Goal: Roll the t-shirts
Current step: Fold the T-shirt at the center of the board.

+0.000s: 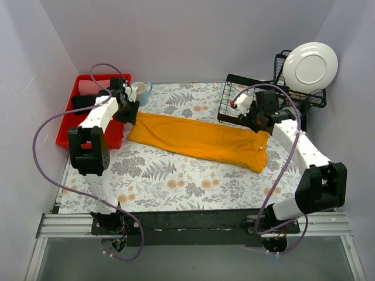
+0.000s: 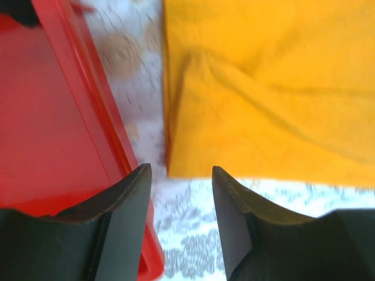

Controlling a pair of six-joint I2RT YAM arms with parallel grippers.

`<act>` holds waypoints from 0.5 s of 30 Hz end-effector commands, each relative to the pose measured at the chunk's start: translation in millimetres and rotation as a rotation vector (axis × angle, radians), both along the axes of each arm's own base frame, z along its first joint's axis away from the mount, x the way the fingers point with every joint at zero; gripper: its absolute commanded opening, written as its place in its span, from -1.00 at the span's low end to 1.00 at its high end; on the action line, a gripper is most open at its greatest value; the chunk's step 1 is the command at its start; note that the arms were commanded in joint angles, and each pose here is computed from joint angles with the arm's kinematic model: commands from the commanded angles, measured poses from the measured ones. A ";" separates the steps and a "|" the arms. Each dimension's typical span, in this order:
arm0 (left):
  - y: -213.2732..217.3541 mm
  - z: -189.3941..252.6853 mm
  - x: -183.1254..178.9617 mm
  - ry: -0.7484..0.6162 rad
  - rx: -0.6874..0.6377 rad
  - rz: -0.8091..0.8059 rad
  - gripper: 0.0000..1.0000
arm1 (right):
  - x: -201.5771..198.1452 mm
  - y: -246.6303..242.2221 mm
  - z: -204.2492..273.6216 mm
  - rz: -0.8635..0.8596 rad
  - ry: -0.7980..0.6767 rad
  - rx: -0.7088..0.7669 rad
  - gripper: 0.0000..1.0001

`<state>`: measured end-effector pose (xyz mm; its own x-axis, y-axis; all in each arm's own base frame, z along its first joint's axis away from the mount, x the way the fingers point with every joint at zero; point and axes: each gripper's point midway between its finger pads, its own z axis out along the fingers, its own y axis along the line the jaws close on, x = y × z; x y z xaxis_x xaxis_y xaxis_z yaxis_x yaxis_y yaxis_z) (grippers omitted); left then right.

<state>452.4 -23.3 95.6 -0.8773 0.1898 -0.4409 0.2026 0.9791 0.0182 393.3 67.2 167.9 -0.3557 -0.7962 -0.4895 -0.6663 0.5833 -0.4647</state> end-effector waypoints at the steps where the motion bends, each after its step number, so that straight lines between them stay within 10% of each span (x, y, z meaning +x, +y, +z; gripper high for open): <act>1: -27.4 29.9 -21.5 -0.099 -0.021 -0.192 -0.12 | -49.1 -3.9 -26.6 0.034 0.121 0.012 0.03; 15: -23.6 -68.7 -41.0 0.043 0.135 -0.316 -0.19 | -119.0 -13.8 -93.3 0.133 0.439 -0.058 0.01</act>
